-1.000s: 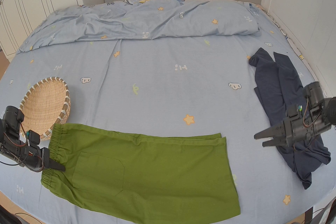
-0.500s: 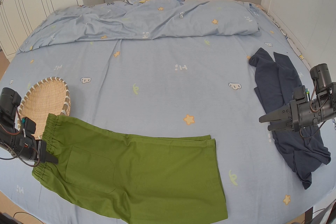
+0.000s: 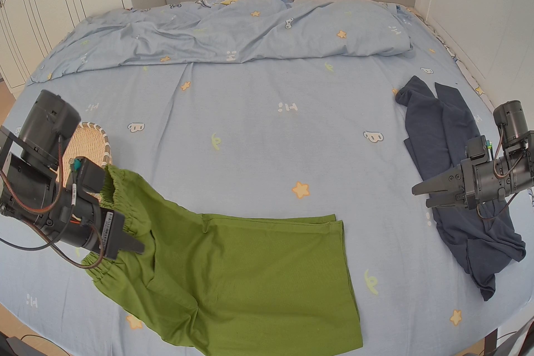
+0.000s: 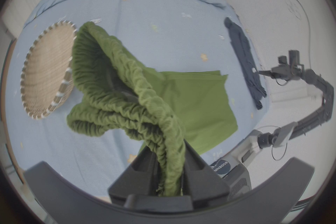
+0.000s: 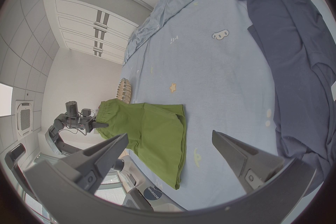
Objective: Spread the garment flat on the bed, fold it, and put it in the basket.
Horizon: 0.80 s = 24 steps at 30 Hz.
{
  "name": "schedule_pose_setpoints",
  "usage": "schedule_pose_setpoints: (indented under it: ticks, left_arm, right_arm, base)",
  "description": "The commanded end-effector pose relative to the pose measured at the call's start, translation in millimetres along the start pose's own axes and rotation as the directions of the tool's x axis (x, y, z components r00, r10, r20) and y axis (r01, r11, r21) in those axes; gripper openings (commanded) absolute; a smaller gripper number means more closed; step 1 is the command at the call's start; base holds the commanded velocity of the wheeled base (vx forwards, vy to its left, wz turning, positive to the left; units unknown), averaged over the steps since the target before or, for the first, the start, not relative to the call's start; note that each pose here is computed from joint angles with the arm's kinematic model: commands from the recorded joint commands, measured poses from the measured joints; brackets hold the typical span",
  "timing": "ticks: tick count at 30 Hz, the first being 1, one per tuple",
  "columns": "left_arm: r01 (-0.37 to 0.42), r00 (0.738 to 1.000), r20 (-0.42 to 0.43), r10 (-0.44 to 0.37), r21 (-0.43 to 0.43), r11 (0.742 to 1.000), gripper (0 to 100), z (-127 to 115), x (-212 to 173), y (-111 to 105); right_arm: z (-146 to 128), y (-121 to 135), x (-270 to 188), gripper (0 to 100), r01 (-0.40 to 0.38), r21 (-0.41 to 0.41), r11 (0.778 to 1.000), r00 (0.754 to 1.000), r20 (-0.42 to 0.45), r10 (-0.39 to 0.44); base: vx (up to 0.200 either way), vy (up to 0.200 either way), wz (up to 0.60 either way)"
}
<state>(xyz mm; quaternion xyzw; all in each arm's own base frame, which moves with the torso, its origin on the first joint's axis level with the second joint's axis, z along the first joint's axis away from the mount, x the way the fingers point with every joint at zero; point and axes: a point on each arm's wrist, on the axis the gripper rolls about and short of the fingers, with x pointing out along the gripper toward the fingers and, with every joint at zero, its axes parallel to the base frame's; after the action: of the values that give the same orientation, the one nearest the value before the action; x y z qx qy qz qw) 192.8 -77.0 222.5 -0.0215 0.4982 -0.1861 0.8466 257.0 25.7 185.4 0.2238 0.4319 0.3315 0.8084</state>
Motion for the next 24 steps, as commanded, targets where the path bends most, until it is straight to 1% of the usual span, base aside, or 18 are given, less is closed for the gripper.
schedule_pose_setpoints:
  ticks: [1,2,3,5,7,8,9,10,12,14,17,19,21,24]
  left_arm:
    - [0.082,0.997,0.003,-0.083,0.110,0.991,0,11.4,2.7,-48.0]
    - [0.083,0.996,0.002,-0.084,0.112,0.990,0,11.5,2.9,-48.7]
    - [0.102,0.995,-0.004,-0.103,0.136,0.985,0,14.3,7.7,-57.9]
    - [0.114,0.993,-0.019,-0.113,0.159,0.981,0,16.2,13.9,-66.0]
    - [0.140,0.990,-0.047,-0.133,0.196,0.971,0,14.8,20.5,-78.9]
    - [0.140,0.990,-0.047,-0.133,0.196,0.971,0,14.8,20.5,-78.9]
    - [0.156,0.987,-0.067,-0.144,0.223,0.962,0,12.9,25.1,-87.6]
    - [0.158,0.987,-0.072,-0.146,0.227,0.961,0,12.9,26.6,-89.4]
    - [0.178,0.983,-0.096,-0.159,0.256,0.950,0,11.6,32.6,-101.6]
    - [0.204,0.978,-0.110,-0.179,0.286,0.936,0,8.3,33.6,-113.9]
    - [0.225,0.973,-0.121,-0.196,0.311,0.923,0,7.1,40.5,-128.2]
    - [0.224,0.974,-0.098,-0.204,0.303,0.926,0,11.9,46.4,-136.0]
    - [0.192,0.981,-0.068,-0.180,0.279,0.941,0,17.8,58.7,-143.3]
    - [0.174,0.984,-0.076,-0.159,0.257,0.951,0,16.2,70.3,-150.2]
  right_arm:
    - [1.0,-3.6,3.4,100,0.004,0.008,1.000,1.000,-0.006,-0.004]
    - [1.0,-3.6,3.4,100,0.004,0.008,1.000,1.000,-0.006,-0.004]
    - [1.0,-5.2,6.0,100,0.004,0.011,1.000,1.000,-0.015,-0.004]
    - [0.8,-6.1,7.4,100,0.004,0.013,1.000,1.000,-0.019,-0.003]
    - [0.9,-6.1,8.0,100,0.003,0.009,1.000,1.000,-0.020,-0.003]
    - [0.9,-6.1,8.0,100,0.003,0.009,1.000,1.000,-0.020,-0.003]
    - [0.9,-6.1,8.0,100,0.003,0.008,1.000,1.000,-0.020,-0.003]
    - [0.9,-6.5,8.4,100,0.003,0.009,1.000,1.000,-0.021,-0.003]
    - [0.7,-7.3,10.9,100,0.001,0.012,1.000,1.000,-0.029,-0.001]
    - [0.8,-8.4,11.9,100,0.003,0.015,1.000,0.999,-0.032,-0.003]
    - [0.8,-9.1,12.6,100,0.004,0.017,1.000,0.999,-0.034,-0.003]
    - [0.8,-11.9,15.4,100,0.005,0.024,1.000,0.999,-0.043,-0.004]
    - [0.8,-14.4,17.8,100,0.008,0.032,0.999,0.999,-0.050,-0.007]
    - [1.0,-16.2,19.1,100,0.029,0.032,0.999,0.998,-0.051,-0.027]
  base:
    - [0.000,0.000,0.00]
    - [0.000,0.000,0.00]
    - [0.000,0.000,0.00]
    - [0.000,0.000,0.00]
    - [0.000,0.000,0.00]
    - [0.000,0.000,0.00]
    - [0.000,0.000,0.00]
    - [0.000,0.000,0.00]
    - [0.000,0.000,0.00]
    - [0.000,0.000,0.00]
    - [0.000,0.000,0.00]
    - [0.000,0.000,0.00]
    - [0.000,0.000,0.00]
    - [0.000,0.000,0.00]
